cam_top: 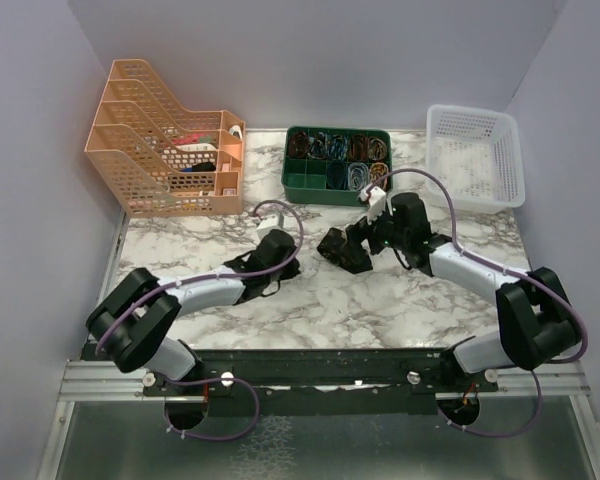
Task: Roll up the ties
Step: Roll the tie at the center of the board.
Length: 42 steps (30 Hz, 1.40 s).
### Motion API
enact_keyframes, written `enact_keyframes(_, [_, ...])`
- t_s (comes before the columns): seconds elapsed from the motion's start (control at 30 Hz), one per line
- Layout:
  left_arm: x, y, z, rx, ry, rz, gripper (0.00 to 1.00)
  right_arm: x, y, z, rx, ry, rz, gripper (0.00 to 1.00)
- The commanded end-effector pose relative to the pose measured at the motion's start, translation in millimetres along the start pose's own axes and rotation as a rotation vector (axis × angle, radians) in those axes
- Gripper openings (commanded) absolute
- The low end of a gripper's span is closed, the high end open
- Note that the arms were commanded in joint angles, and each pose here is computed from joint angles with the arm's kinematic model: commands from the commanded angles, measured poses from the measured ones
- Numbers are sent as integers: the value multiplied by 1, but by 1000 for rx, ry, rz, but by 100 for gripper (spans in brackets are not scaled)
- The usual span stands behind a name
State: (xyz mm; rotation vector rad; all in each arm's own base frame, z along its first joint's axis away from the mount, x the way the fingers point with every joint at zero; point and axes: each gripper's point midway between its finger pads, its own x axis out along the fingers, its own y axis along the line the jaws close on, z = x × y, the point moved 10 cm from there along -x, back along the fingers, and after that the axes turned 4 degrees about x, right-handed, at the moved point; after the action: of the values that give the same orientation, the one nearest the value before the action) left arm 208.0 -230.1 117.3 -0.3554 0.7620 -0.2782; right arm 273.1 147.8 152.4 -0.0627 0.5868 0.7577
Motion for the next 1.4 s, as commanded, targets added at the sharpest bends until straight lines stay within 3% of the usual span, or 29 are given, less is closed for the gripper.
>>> enact_keyframes(0.0, [-16,38,7,-78,-34,104,16,11,14,14,-209,-103,108,100])
enact_keyframes(0.67, [-42,64,22,-114,-110,84,16,52,26,-3,-307,83,-29,100])
enact_keyframes(1.03, [-43,66,23,-112,-110,75,15,62,28,-18,-303,184,54,100])
enact_keyframes(1.37, [-44,66,23,-113,-110,66,15,69,26,-19,-284,208,34,86])
